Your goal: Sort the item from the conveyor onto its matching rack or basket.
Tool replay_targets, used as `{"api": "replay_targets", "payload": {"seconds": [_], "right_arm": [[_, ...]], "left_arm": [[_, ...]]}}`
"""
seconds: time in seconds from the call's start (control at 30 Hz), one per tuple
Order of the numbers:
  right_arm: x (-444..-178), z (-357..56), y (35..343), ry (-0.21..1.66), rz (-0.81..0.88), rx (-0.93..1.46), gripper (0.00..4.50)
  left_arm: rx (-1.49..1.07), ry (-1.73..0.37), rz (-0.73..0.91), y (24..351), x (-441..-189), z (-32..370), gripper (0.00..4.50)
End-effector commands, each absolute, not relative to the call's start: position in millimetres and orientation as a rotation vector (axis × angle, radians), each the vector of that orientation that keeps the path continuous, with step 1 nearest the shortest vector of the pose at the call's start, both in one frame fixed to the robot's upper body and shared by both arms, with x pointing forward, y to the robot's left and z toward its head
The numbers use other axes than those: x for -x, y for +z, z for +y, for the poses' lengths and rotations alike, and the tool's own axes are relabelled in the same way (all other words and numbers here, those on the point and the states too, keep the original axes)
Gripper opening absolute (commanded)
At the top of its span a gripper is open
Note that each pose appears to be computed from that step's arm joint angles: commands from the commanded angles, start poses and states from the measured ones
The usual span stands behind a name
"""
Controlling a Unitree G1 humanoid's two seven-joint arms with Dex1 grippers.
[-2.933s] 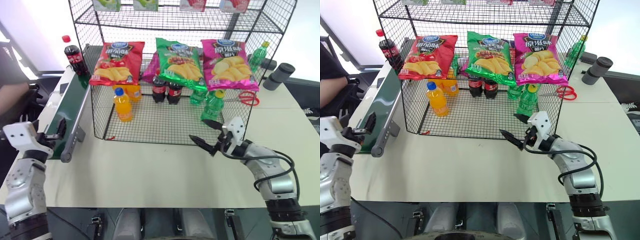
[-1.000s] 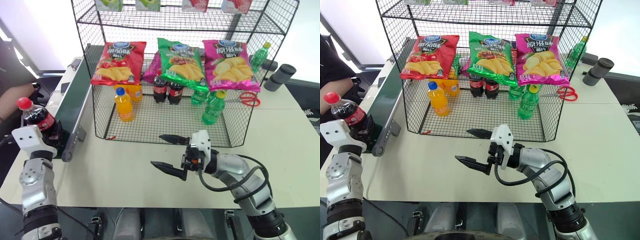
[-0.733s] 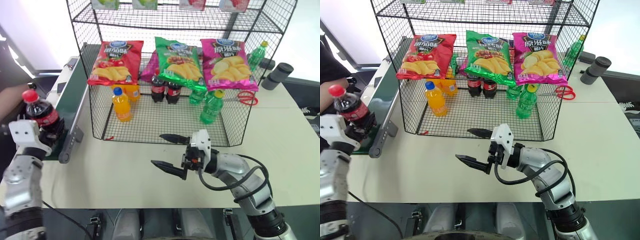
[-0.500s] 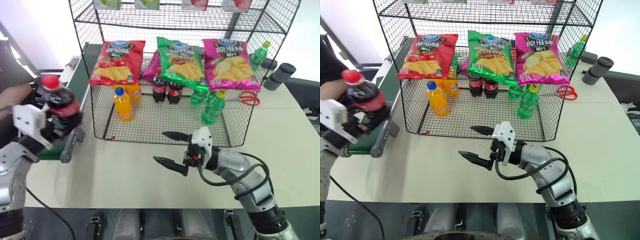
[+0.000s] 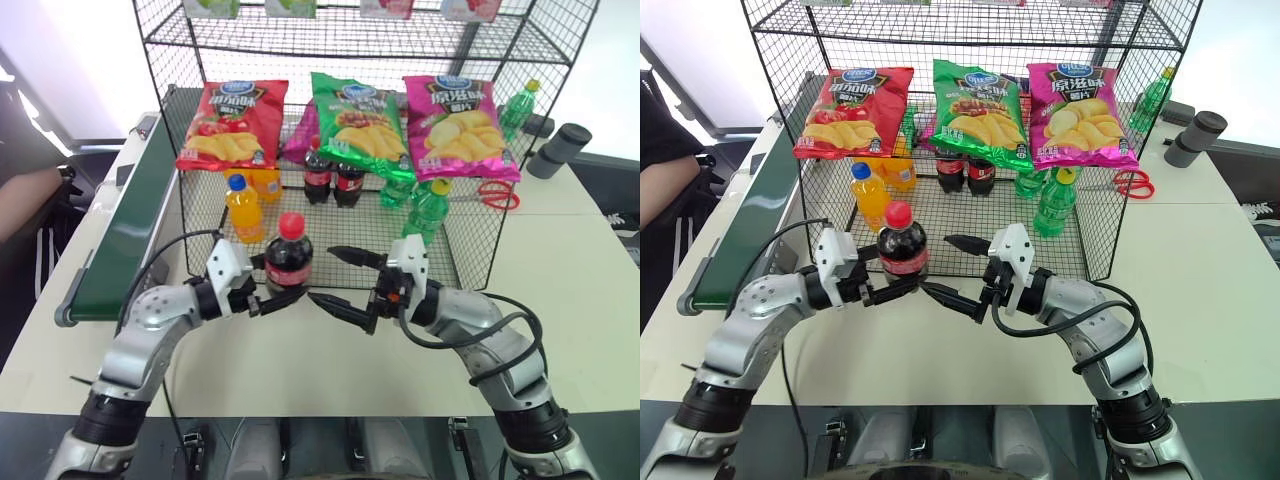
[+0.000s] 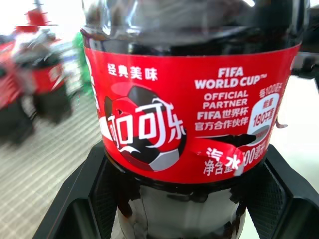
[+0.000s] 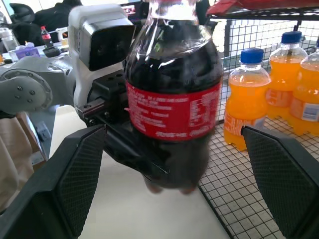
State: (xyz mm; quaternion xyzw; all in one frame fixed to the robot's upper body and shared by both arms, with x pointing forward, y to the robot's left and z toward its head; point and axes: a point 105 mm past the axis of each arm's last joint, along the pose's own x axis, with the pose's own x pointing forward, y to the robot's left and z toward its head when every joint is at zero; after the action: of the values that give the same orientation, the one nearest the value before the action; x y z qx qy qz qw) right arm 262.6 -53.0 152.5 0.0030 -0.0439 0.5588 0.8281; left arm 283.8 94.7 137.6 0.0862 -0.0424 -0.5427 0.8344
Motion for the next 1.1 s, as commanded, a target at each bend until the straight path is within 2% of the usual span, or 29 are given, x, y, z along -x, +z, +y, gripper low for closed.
{"api": "replay_targets", "payload": {"seconds": [0.03,0.3,0.4,0.43,0.47,0.57,0.67,0.7,0.8,0.93,1.1], "right_arm": [[-257.0,-49.7,166.4,1.192,-0.153,-0.013,4.5],[-256.2,-51.4,167.0,1.166,-0.158,-0.032,4.5],[-253.4,-49.8,166.6,1.18,-0.151,-0.06,3.71],[-252.8,-49.5,166.1,1.183,-0.147,-0.064,3.16],[-252.4,-49.3,165.7,1.184,-0.146,-0.065,2.92],[-253.1,-49.0,165.5,1.179,-0.151,-0.057,2.9],[-254.7,-48.5,165.7,1.175,-0.156,-0.05,2.9],[-255.7,-48.7,166.0,1.172,-0.158,-0.05,2.9],[-261.1,-51.1,168.2,1.142,-0.174,-0.053,2.9],[-283.0,-63.2,168.0,1.011,-0.203,-0.034,2.9],[-316.6,-81.0,149.9,0.798,-0.198,-0.001,2.9]], "left_arm": [[-0.209,-1.236,-0.178,150.7,-279.0,76.7,2.86],[-0.214,-1.309,-0.182,148.6,-275.3,63.4,2.86],[-0.213,-1.316,-0.177,148.1,-275.6,60.0,2.86],[-0.213,-1.317,-0.177,148.3,-275.6,58.8,2.86],[-0.212,-1.318,-0.176,148.4,-275.7,57.9,2.86],[-0.173,-1.335,-0.155,148.4,-274.4,56.4,2.86],[-0.162,-1.324,-0.133,146.7,-275.2,58.1,4.29],[-0.189,-1.3,-0.139,145.8,-277.5,59.4,4.46],[-0.247,-1.252,-0.123,137.8,-280.7,67.1,4.46],[-0.221,-1.068,-0.038,116.4,-293.6,106.1,4.46],[-0.109,-0.813,-0.078,117.5,-299.2,147.5,4.46]]}}
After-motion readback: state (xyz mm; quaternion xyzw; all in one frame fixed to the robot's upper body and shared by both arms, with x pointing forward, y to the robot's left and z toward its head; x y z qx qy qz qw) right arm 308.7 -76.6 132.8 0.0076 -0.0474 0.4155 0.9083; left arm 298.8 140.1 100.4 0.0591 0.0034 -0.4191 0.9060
